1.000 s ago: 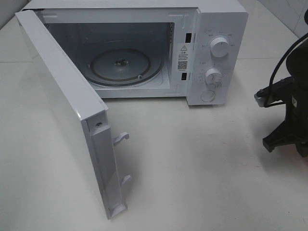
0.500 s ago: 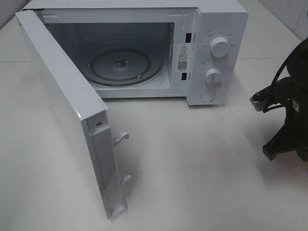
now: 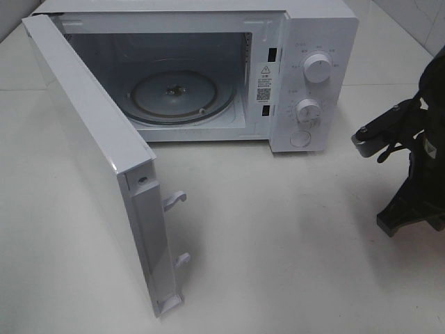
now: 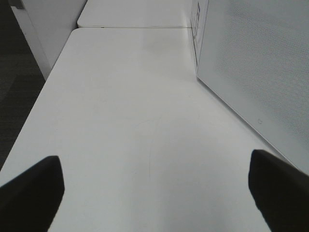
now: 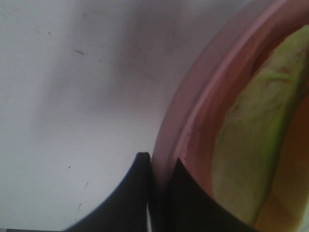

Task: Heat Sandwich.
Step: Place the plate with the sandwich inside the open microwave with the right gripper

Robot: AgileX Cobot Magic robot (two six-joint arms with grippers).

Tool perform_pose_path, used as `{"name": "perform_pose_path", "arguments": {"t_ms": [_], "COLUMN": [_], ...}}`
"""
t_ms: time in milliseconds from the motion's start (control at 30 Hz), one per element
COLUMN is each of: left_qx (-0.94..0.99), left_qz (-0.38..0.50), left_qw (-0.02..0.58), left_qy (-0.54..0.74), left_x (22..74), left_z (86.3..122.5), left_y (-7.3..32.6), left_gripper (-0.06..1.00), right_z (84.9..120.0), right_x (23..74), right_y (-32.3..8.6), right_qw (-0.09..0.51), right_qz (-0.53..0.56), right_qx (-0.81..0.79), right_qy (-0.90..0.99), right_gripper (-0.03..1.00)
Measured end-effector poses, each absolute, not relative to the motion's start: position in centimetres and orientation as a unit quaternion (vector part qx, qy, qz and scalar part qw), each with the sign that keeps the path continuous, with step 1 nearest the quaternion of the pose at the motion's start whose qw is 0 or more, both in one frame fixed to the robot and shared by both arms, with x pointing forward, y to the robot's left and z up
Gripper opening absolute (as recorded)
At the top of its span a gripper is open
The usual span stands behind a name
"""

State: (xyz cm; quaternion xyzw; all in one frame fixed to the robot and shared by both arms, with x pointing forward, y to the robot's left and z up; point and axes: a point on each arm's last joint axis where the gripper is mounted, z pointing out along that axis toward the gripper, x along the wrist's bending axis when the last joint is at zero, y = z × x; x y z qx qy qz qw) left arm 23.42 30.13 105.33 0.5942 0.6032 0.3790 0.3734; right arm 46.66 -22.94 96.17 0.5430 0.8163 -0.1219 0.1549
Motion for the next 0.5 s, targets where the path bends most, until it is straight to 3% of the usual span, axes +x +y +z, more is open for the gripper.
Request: {"name": "perform_pose_path", "arguments": {"t_ms": [500], "left_qx": [0.594], "left_qz": [0.379], "left_qw": [0.373], "left_qy": [0.603], "left_x": [23.4], "left_z": [105.3], "left_y": [30.1], "left_gripper": [0.97], "right_z": [98.7], "right_x": [43.3], "right_y": [-19.8], "right_qw": [0.167], "right_qz": [-0.108], "right_qx": [0.487], "right_qy": [0.851], "right_gripper": [0.06]}}
